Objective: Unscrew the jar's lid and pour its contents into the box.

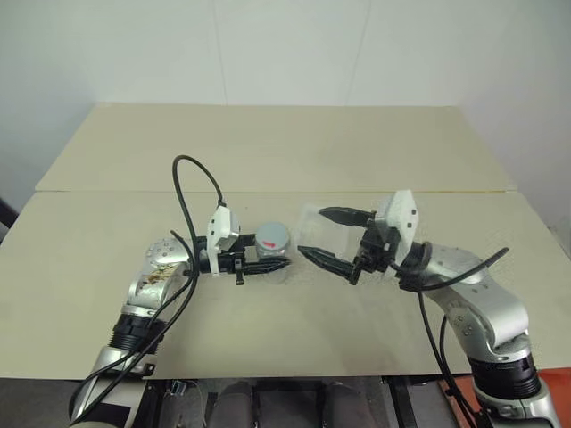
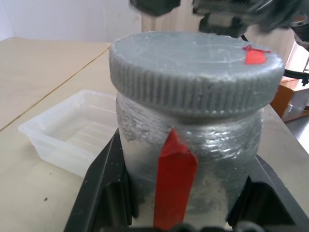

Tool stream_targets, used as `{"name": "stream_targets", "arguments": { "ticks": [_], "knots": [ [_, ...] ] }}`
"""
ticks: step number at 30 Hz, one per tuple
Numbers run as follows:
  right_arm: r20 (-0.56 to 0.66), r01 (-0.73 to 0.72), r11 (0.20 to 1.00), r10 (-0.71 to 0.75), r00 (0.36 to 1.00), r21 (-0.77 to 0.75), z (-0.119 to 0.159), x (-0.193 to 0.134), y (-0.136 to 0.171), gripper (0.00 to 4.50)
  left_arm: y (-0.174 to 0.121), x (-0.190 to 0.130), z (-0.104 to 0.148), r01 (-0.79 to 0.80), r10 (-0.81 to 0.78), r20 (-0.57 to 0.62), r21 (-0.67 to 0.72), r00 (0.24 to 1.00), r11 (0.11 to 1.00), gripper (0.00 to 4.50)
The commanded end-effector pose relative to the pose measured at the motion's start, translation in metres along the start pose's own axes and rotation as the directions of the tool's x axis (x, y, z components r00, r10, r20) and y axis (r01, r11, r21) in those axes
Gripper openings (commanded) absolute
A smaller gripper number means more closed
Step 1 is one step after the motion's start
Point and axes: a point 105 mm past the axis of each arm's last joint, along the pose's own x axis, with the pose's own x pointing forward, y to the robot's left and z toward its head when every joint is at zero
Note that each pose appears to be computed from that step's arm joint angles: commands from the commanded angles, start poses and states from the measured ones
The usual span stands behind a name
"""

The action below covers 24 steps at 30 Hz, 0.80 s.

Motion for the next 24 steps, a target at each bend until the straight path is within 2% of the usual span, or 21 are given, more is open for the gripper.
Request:
{"name": "stream_targets", "arguments": {
  "ticks": [1, 5, 10, 17, 24],
  "knots": [
    [0.024, -0.024, 0.998, 0.025, 0.999, -0.05, 0.012, 0.019, 0.009, 4.48, 0.002, 0.005, 0.013, 0.01, -0.011, 0.023, 0.049, 1.0, 0.999, 1.93],
    [0.007, 0.017, 0.997, -0.016, 1.0, -0.071, 0.007, 0.041, 0.006, 4.48, 0.002, 0.005, 0.013, 0.013, -0.014, 0.027, 0.048, 1.0, 0.999, 1.93],
    [-0.01, 0.032, 0.996, -0.033, 0.999, -0.086, 0.003, 0.051, 0.004, 4.48, 0.001, 0.005, 0.013, 0.014, -0.015, 0.026, 0.047, 1.0, 0.999, 1.93],
    [-0.023, 0.052, 0.995, -0.054, 0.998, -0.08, -0.001, 0.056, 0.001, 4.48, 0.0, 0.004, 0.013, 0.013, -0.014, 0.024, 0.048, 1.0, 0.999, 1.93],
    [-0.036, 0.095, 0.993, -0.098, 0.994, -0.076, -0.003, 0.045, -0.009, 4.48, 0.0, 0.003, 0.014, 0.011, -0.012, 0.025, 0.047, 1.0, 0.999, 1.93]
  ]
}}
